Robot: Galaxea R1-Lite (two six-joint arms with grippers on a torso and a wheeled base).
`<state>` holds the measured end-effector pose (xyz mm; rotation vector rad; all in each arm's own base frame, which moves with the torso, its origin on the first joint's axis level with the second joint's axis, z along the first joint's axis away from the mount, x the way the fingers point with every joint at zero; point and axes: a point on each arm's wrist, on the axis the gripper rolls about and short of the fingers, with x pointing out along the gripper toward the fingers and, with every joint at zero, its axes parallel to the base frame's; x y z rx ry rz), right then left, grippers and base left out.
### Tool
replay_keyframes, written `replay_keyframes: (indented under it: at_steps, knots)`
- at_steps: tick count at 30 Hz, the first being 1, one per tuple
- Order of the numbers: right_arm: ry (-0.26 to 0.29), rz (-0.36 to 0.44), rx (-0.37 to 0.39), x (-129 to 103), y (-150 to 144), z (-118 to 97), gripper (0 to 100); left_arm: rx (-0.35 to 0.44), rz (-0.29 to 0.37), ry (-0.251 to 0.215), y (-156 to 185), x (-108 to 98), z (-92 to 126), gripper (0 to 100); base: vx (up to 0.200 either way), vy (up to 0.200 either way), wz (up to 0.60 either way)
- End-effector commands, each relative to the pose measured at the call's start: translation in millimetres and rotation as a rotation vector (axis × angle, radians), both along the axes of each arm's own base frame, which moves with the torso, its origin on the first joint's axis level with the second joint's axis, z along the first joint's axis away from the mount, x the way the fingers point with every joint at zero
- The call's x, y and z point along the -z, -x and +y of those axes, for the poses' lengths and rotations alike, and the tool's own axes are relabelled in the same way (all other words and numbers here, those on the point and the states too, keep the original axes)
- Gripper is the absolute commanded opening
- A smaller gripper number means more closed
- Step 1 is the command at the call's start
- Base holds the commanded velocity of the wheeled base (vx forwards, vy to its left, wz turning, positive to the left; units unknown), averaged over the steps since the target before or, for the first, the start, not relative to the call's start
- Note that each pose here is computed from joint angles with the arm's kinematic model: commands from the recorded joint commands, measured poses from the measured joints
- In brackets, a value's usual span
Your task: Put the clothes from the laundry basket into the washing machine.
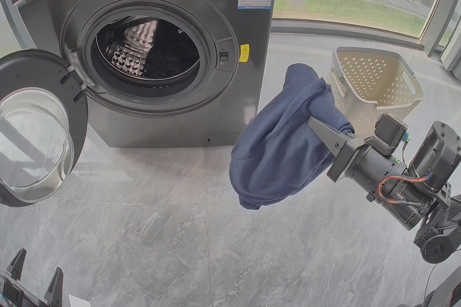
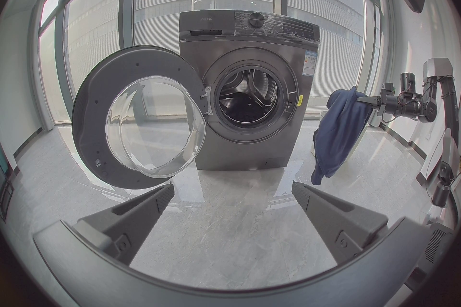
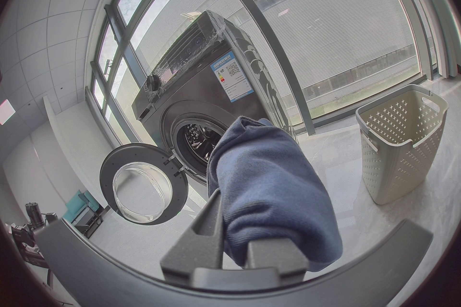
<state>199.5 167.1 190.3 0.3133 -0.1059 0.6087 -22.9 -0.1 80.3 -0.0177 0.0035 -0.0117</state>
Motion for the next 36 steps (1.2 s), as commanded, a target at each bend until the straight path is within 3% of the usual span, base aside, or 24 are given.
replay_keyframes:
  at_steps: [1, 25, 36]
  knots:
    - [0.0, 0.002, 0.0, 0.5, -0.1, 0.1, 0, 0.001, 0.009, 0.001, -0.6, 5.1, 0.0, 100, 0.0, 0.2, 0.0]
    - [0.0, 0.002, 0.003, 0.5, -0.7, 0.0, 0, 0.001, 0.009, -0.001, -0.6, 5.1, 0.0, 100, 0.0, 0.2, 0.0]
    - [0.001, 0.003, 0.005, 0.9, -0.6, -0.1, 0, 0.001, 0.009, -0.001, -0.6, 5.1, 0.0, 100, 0.0, 0.0, 0.0]
